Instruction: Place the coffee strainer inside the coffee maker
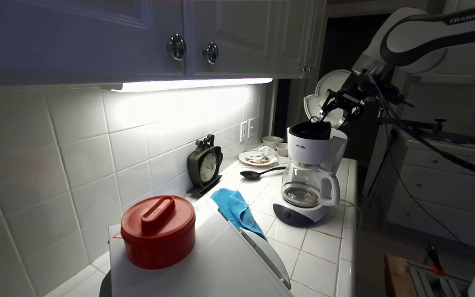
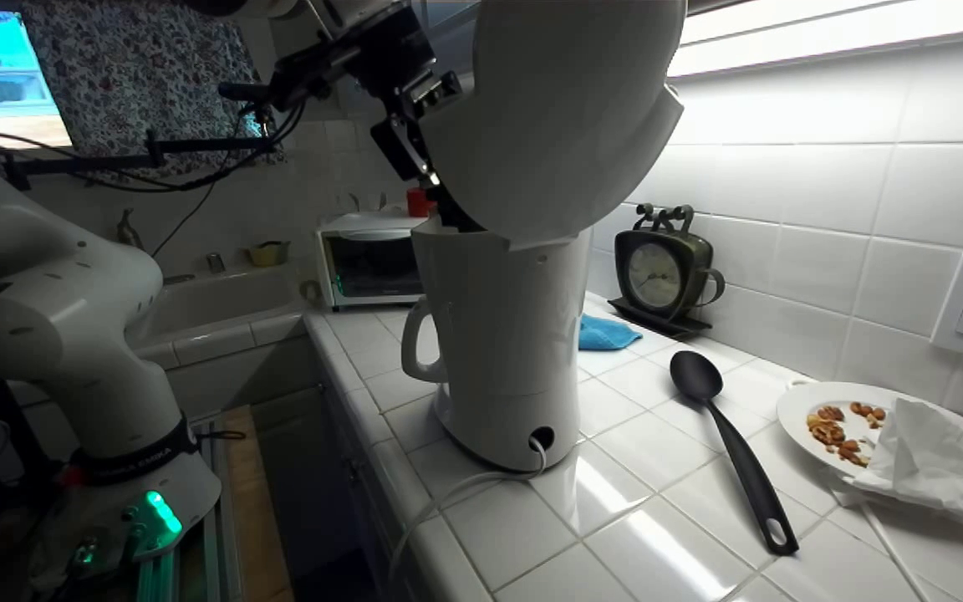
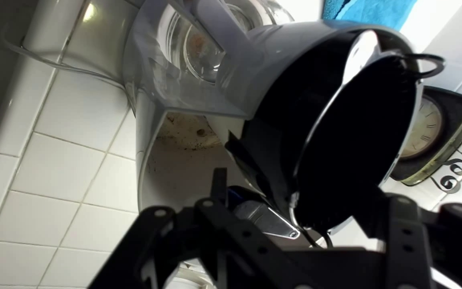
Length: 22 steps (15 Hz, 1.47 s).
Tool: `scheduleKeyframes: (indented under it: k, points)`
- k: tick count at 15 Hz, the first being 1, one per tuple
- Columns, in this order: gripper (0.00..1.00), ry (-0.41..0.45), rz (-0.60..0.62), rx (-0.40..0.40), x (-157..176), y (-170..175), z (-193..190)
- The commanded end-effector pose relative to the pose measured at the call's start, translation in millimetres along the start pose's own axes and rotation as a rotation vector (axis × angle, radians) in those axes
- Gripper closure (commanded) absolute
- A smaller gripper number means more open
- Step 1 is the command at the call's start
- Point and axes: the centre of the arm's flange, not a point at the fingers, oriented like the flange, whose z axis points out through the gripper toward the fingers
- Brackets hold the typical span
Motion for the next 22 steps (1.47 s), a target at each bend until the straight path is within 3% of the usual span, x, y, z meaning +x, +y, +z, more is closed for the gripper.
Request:
scheduleKeyframes:
  k: [1, 7, 9, 13, 14, 15, 19, 22]
  points:
    - [0.57, -0.028, 0.010, 0.028, 4, -4, 6]
    - [0.97, -0.048, 0.013, 0.031, 3, -4, 16]
    - [1.00, -0.044, 0.018, 0.041, 0, -4, 14]
    - [0.96, -0.055, 0.007, 0.048, -3, -4, 16]
    - [0.75, -0.052, 0.005, 0.051, -3, -4, 13]
    - [0.66, -0.054, -0.007, 0.052, -5, -5, 9]
    - [0.40, -0.029, -0.039, 0.059, -16, -12, -10]
    - [0.19, -0.039, -0.074, 0.019, -22, -12, -26]
